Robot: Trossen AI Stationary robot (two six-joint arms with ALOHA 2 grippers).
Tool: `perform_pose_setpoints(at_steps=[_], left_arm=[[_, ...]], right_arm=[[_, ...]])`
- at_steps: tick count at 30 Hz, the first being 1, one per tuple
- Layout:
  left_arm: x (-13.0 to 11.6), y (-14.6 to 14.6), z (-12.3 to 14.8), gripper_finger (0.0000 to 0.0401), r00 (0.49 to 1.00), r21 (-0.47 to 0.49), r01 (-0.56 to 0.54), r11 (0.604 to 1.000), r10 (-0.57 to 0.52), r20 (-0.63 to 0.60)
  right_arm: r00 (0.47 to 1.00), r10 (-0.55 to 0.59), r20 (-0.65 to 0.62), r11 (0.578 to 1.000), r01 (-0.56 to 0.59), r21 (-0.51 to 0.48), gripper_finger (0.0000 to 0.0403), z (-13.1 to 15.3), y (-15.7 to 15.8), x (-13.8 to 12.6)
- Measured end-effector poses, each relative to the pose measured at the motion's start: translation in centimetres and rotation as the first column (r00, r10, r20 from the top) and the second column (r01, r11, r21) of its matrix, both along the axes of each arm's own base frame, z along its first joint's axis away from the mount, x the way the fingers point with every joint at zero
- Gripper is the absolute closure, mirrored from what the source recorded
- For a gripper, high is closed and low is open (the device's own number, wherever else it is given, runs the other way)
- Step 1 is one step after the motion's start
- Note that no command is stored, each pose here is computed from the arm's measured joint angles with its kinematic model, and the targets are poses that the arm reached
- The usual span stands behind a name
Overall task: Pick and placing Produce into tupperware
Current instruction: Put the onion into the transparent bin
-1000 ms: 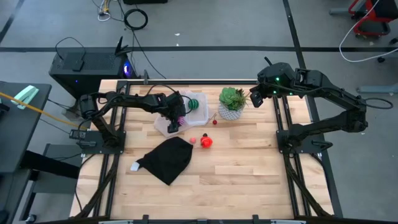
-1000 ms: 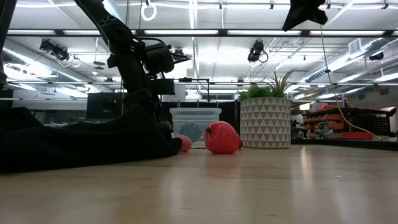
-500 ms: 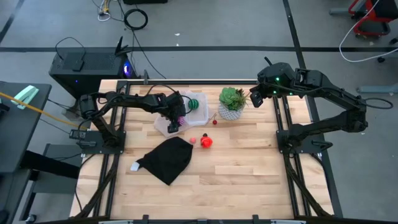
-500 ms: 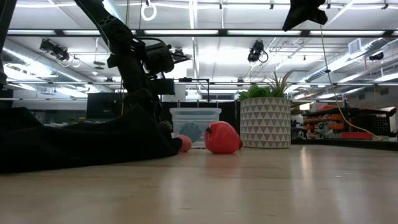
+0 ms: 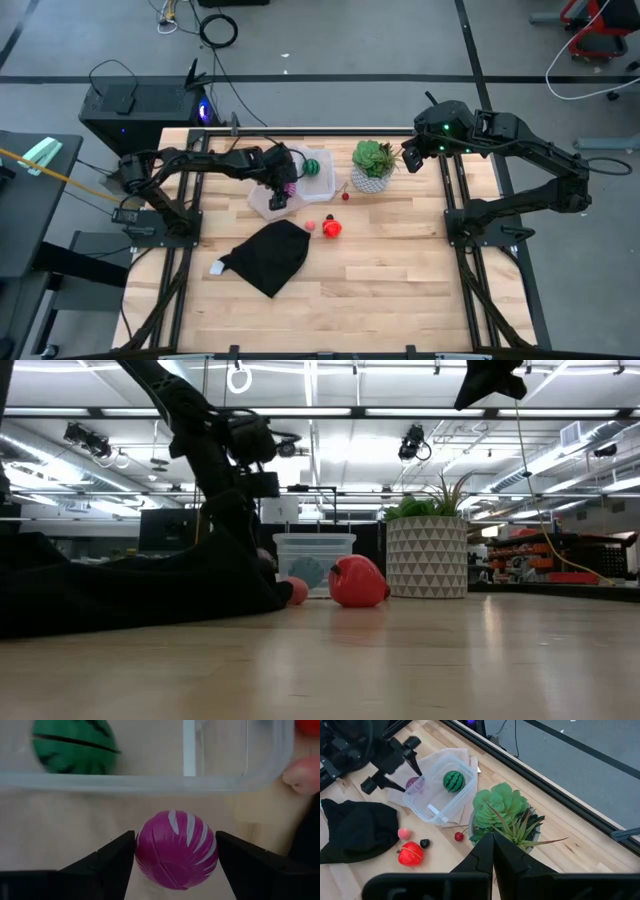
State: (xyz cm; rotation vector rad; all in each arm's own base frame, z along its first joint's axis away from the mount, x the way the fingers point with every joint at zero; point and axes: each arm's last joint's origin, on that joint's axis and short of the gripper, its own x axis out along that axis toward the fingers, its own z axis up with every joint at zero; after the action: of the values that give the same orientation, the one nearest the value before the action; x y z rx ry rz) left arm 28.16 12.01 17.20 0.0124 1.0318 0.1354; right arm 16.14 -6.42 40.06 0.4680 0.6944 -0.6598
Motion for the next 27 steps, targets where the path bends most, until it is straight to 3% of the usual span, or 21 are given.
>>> perform_pose_setpoints(at_steps=[10, 15, 27], left_arm=[[-3.6, 0.3, 3.2, 0.0124, 0.997, 0.008, -0.048, 0.999, 0.048, -0.064], [-3.8, 0.3, 5.7, 0.0125, 0.999, 0.055, -0.048, 0.997, 0.047, 0.028], [-1.2, 1.8, 14.0, 0.0131, 0.956, 0.177, -0.09, 0.98, 0.035, 0.292]], right_arm=[[1.0, 0.0, -0.001, 1.0, 0.0, 0.0, 0.0387, 0.0, 0.0, 0.0], [1.0, 0.0, -0.001, 1.0, 0.0, 0.0, 0.0387, 0.0, 0.0, 0.0], [1.0, 0.001, -0.001, 1.0, -0.001, -0.001, 0.0387, 0.0, 0.0, 0.0]])
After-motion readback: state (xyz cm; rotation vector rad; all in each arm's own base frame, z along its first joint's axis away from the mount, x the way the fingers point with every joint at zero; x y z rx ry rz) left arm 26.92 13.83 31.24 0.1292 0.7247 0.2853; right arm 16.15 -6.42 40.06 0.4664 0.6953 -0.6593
